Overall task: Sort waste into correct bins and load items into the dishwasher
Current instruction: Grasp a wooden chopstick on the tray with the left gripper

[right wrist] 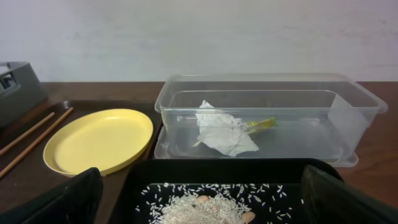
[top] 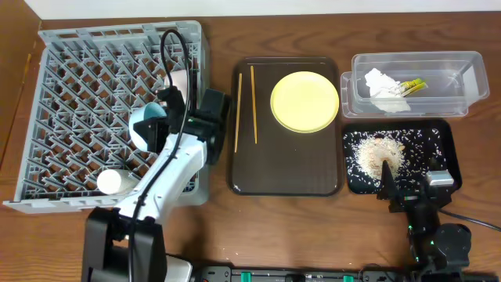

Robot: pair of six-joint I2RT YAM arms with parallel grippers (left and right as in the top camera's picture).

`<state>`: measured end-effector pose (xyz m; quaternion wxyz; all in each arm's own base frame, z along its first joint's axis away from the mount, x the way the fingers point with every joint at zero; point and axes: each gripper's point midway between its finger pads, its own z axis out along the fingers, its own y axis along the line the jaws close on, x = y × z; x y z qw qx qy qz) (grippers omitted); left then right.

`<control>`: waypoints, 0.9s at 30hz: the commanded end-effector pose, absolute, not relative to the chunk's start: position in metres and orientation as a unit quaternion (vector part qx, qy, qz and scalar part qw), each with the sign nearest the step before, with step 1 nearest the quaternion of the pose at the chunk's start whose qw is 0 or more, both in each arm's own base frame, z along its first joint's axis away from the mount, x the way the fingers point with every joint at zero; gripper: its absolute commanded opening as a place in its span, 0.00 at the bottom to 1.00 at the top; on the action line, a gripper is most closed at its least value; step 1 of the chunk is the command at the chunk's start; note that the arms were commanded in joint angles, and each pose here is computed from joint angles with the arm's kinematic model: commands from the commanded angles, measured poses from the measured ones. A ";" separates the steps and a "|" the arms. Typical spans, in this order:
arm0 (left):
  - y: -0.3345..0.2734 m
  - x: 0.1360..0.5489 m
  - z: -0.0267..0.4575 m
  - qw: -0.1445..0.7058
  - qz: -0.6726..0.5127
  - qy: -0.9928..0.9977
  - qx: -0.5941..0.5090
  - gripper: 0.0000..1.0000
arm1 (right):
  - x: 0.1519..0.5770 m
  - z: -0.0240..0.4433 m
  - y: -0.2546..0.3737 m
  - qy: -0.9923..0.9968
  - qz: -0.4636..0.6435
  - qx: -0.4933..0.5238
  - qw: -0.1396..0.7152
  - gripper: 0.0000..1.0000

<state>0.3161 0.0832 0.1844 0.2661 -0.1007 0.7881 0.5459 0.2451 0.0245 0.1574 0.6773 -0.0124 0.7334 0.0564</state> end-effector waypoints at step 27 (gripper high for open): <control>-0.155 0.334 0.141 0.284 -0.045 0.957 0.028 0.57 | 0.245 0.157 0.021 0.733 0.048 -0.012 0.678 0.99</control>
